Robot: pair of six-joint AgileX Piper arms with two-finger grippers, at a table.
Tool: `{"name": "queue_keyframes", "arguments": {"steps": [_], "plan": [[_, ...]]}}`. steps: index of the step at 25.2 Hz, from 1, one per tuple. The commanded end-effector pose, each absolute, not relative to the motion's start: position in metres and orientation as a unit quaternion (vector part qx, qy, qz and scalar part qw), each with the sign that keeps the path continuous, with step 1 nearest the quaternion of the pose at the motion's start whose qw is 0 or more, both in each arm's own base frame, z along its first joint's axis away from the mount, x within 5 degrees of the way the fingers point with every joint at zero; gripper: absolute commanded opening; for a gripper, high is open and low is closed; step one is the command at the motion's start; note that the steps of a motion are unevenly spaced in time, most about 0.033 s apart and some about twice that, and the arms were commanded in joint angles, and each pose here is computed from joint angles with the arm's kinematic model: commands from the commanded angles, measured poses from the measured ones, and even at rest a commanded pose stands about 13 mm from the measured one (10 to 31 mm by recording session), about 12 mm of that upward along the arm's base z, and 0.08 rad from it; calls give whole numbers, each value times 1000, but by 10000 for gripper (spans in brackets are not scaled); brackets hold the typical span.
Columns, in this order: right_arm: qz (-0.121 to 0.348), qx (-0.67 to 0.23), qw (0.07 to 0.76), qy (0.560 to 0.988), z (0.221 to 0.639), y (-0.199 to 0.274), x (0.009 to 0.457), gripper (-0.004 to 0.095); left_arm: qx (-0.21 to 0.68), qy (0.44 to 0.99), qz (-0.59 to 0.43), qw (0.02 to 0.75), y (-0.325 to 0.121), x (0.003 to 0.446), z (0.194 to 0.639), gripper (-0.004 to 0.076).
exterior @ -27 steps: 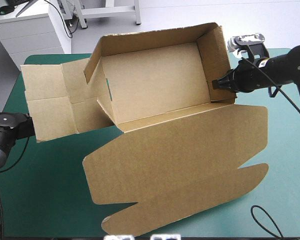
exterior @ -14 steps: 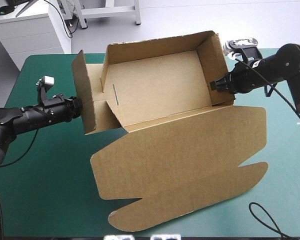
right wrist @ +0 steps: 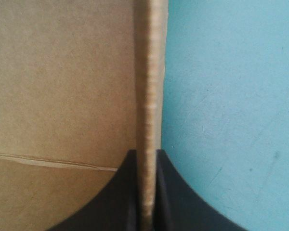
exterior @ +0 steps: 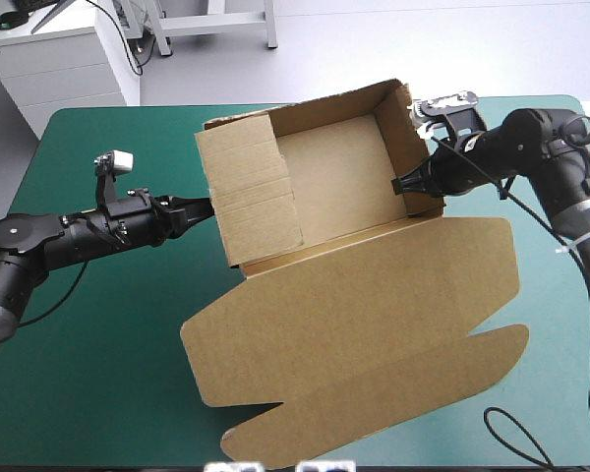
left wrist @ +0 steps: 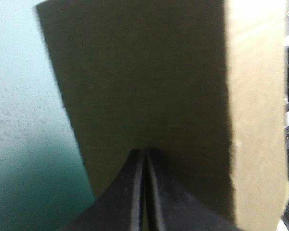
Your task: Fold the box
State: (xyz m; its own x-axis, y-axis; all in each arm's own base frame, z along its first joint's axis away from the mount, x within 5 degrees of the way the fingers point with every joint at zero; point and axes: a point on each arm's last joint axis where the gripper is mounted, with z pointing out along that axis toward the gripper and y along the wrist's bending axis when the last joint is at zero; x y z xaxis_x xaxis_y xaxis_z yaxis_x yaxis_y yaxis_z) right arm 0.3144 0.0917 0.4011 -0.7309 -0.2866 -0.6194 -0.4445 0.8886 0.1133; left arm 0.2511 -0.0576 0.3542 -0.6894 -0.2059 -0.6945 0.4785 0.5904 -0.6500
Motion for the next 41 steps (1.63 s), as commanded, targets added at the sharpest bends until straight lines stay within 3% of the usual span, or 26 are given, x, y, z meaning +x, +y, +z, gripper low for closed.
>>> {"name": "queue_keyframes", "arguments": {"steps": [1, 9, 12, 15, 16, 18, 20, 31, 41], "plan": [[140, -195, 373, 896, 427, 101, 306, -12, 103, 772, -459, 427, -64, 236, 383, -8], [145, -205, 371, 894, 425, 110, 305, -12, 105, 773, -453, 432, -63, 234, 385, -6], [143, -205, 371, 894, 425, 110, 305, -12, 104, 772, -454, 432, -64, 234, 385, 34], [137, -206, 372, 895, 425, 109, 305, -12, 110, 767, -468, 424, -65, 232, 386, 172], [126, -208, 369, 897, 424, 107, 305, -12, 106, 764, -474, 425, -66, 232, 387, 309], [97, -210, 364, 902, 422, 102, 306, -12, 100, 761, -481, 423, -66, 232, 388, 491], [89, -206, 363, 905, 422, 101, 306, -12, 87, 759, -493, 416, -66, 232, 389, 548], [89, -204, 363, 905, 422, 101, 307, -12, 84, 777, -475, 405, -65, 232, 384, 547], [95, -208, 375, 899, 424, 112, 305, -12, 3, 825, -442, 352, -62, 235, 372, 547]]}}
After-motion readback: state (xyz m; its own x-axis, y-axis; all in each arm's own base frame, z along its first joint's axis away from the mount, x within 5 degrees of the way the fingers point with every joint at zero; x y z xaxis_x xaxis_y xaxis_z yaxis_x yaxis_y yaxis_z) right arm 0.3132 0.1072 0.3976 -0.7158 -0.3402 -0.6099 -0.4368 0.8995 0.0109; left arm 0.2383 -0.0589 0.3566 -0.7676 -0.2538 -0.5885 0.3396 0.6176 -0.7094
